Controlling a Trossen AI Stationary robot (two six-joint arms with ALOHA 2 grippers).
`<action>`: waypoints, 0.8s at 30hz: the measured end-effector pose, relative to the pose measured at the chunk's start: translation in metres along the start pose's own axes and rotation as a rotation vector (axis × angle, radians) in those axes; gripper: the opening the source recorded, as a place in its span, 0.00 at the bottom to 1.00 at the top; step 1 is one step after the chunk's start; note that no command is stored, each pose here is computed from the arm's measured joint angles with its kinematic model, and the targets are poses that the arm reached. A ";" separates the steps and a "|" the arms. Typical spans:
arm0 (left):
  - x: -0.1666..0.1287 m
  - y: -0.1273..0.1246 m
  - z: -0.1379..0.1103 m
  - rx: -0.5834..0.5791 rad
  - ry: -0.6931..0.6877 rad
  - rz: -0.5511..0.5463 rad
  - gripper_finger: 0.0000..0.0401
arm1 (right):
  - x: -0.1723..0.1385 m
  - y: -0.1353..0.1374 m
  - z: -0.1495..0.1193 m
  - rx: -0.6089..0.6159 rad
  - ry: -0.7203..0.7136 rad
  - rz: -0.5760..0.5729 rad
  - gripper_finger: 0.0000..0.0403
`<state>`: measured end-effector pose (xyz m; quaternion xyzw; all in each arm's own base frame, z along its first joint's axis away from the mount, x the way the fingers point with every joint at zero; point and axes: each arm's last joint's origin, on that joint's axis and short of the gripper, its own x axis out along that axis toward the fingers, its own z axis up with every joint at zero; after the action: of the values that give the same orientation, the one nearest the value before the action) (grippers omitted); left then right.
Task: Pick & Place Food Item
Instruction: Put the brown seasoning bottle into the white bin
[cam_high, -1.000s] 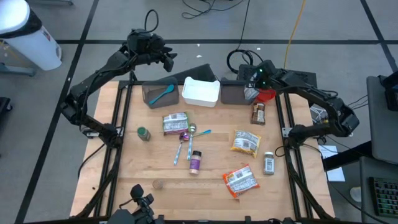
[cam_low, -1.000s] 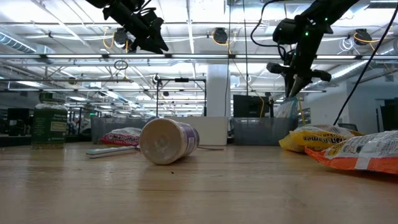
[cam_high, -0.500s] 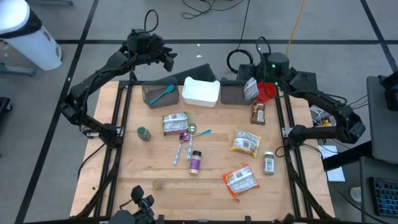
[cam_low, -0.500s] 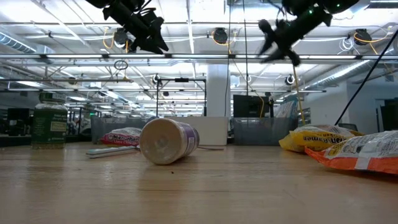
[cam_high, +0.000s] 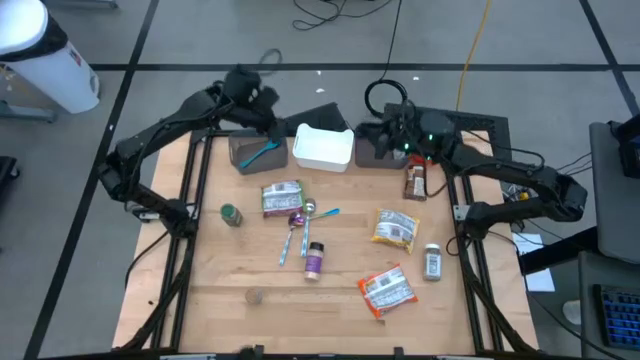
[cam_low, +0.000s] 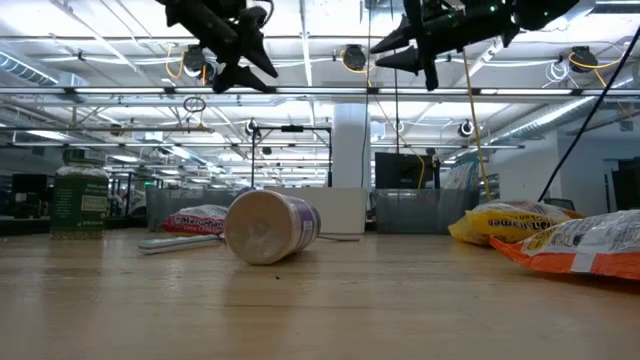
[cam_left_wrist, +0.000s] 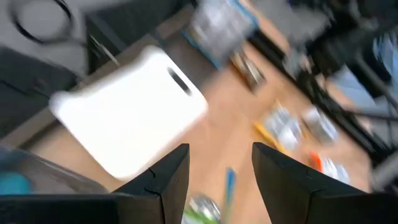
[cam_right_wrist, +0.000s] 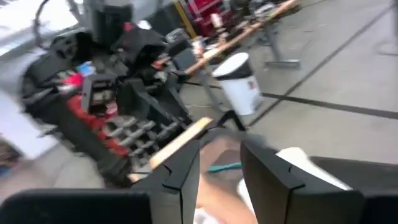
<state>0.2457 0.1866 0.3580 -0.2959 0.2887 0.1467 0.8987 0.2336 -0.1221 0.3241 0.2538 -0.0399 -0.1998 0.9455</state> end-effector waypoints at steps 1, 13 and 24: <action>0.003 -0.007 -0.004 0.003 0.034 -0.013 0.46 | 0.000 0.001 -0.008 0.003 0.000 0.021 0.27; 0.031 -0.105 -0.054 0.136 0.276 -0.188 0.46 | -0.029 -0.014 -0.080 0.316 -0.128 0.240 0.26; 0.022 -0.124 -0.104 0.251 0.585 0.034 0.46 | -0.041 -0.011 -0.073 0.360 -0.283 0.371 0.26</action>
<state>0.2723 0.0275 0.3317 -0.2072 0.5555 0.0336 0.8046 0.2045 -0.0804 0.2562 0.3754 -0.2520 -0.0467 0.8907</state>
